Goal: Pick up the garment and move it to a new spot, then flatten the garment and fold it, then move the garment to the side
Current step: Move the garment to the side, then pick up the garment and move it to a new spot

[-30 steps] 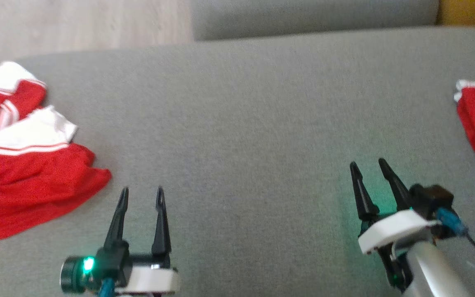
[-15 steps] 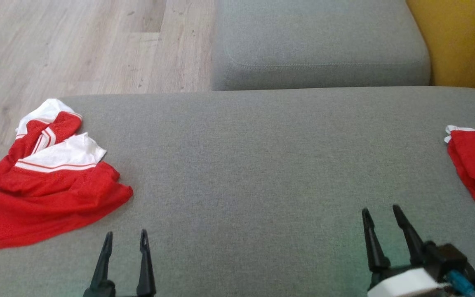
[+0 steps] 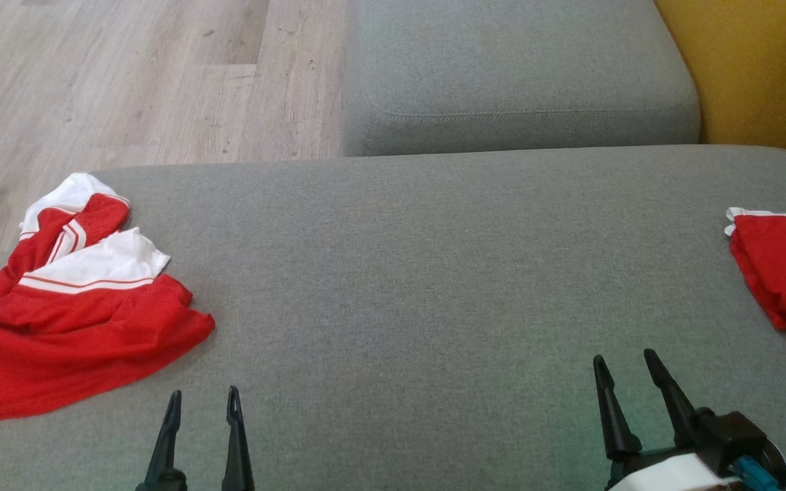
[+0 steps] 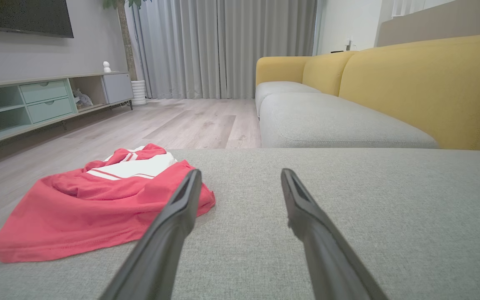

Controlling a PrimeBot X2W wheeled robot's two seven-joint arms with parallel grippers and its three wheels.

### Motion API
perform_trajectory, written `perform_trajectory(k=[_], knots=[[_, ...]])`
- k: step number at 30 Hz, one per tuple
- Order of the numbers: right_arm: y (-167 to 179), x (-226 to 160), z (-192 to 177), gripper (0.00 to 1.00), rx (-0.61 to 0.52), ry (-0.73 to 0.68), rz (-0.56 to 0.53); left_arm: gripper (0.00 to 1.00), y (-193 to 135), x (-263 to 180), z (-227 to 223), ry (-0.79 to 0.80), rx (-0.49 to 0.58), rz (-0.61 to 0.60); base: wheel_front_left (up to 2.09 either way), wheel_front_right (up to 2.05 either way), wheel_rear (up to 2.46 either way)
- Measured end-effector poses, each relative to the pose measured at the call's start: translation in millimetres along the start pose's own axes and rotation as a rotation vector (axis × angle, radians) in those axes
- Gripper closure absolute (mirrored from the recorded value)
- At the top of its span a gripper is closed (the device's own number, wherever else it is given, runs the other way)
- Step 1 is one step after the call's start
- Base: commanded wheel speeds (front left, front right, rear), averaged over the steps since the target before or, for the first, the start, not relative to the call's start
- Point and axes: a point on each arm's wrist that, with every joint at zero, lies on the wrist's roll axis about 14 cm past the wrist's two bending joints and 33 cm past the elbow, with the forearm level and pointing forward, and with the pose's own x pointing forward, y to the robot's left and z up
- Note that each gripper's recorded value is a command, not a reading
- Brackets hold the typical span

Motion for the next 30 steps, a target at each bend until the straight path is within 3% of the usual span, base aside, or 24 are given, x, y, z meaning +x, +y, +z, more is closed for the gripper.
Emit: perform_trajectory(k=[13,30], knots=[[4.6,1.7,-4.5,0.00,0.001,0.016,0.018,0.00,6.0,-4.0,-3.5,0.010,0.008,0.016,0.00,0.00,0.00],[108.4,38.8,-16.4,0.00,-0.026,0.072,0.374,0.00,91.5,-65.8,-8.5,0.013,-0.009,0.353,0.00,0.00,0.00]])
